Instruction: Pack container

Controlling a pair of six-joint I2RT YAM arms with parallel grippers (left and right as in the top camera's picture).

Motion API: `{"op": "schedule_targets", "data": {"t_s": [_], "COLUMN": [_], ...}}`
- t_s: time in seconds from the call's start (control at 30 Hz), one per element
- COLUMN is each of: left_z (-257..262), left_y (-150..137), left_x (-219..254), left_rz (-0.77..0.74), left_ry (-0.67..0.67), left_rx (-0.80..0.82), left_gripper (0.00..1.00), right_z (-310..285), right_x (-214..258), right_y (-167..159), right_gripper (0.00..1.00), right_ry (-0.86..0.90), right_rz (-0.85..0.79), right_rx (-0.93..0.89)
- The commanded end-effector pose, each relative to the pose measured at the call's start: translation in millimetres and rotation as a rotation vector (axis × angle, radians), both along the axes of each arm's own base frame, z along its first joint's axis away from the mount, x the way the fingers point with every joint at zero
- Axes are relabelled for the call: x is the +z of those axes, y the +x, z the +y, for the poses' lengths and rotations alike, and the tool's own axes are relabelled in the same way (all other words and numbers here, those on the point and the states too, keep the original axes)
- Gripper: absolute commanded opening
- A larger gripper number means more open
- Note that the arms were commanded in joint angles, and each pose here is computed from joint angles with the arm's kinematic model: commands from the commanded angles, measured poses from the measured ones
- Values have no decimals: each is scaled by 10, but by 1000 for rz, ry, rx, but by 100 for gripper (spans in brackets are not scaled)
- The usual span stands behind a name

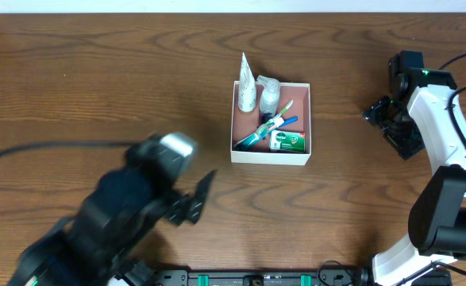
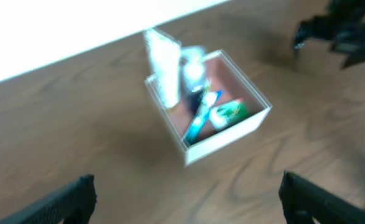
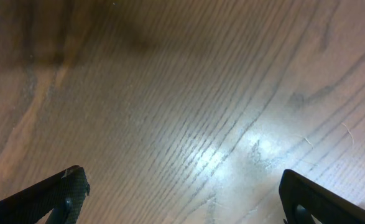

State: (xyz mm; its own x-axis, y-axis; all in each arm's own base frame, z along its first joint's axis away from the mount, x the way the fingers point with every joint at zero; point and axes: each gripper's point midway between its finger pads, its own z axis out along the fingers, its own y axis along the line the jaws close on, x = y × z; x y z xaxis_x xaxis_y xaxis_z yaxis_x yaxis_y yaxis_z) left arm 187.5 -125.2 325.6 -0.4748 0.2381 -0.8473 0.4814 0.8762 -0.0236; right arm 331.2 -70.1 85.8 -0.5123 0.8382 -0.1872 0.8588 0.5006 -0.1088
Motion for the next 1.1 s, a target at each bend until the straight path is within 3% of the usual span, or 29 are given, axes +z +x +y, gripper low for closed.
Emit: {"op": "schedule_targets", "data": {"t_s": [0.0, 0.43, 1.07], "left_z": [367, 1035, 1055], "left_y": [-74, -588, -611], "left_x": [58, -360, -387], "left_rz": [-20, 147, 167], "left_ry": [-16, -4, -20], "left_rx": [160, 381, 404], "left_gripper": [97, 98, 98], "right_z": [-37, -37, -37], "right_x": [1, 1, 1], "right_y": [11, 11, 11], "right_gripper": [99, 99, 99], "right_ry": [-11, -11, -11], "right_rz": [2, 2, 2], "right_rx": [-1, -1, -1]}}
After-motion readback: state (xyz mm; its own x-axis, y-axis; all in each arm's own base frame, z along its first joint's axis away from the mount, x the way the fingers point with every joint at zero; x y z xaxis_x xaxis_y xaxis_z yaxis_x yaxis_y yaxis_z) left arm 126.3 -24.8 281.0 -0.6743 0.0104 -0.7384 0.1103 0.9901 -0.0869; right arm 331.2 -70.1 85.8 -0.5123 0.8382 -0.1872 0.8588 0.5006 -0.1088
